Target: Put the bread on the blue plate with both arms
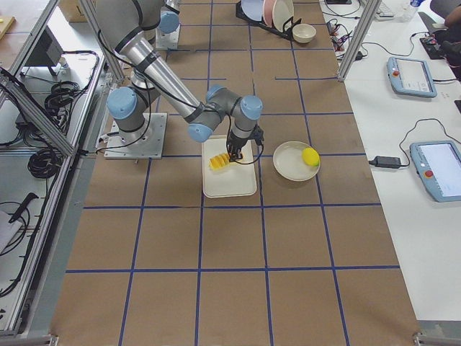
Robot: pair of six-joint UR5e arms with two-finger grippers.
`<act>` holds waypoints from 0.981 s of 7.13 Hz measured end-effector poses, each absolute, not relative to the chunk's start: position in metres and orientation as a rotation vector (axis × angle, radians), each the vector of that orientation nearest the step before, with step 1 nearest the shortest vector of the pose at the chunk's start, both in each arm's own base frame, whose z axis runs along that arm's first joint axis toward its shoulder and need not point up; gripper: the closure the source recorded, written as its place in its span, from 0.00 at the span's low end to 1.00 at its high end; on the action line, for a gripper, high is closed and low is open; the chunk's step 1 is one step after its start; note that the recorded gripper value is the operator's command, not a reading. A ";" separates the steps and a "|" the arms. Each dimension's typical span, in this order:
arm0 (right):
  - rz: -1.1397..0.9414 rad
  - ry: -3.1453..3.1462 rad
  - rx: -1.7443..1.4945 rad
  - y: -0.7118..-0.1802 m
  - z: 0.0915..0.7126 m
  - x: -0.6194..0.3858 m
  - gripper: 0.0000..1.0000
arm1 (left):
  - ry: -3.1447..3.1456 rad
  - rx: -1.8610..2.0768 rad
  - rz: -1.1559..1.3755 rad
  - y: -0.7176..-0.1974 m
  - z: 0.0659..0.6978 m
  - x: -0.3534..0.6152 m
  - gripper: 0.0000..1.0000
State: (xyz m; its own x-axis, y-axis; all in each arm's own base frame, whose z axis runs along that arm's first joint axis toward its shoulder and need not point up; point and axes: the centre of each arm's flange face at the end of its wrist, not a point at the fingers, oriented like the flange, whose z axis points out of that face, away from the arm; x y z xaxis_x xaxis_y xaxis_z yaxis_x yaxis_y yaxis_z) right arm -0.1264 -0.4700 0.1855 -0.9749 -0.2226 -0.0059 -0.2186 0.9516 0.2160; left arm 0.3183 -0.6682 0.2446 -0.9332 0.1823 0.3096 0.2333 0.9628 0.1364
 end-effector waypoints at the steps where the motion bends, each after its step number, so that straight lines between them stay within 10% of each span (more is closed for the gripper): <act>1: -0.320 -3.078 0.345 -0.471 0.193 -0.126 0.97 | -2.817 -0.306 -0.257 -0.669 0.261 0.320 0.91; 7: -0.117 -2.995 0.255 -0.495 0.407 -0.047 0.97 | -2.812 -0.268 -0.376 -0.618 0.382 0.278 0.91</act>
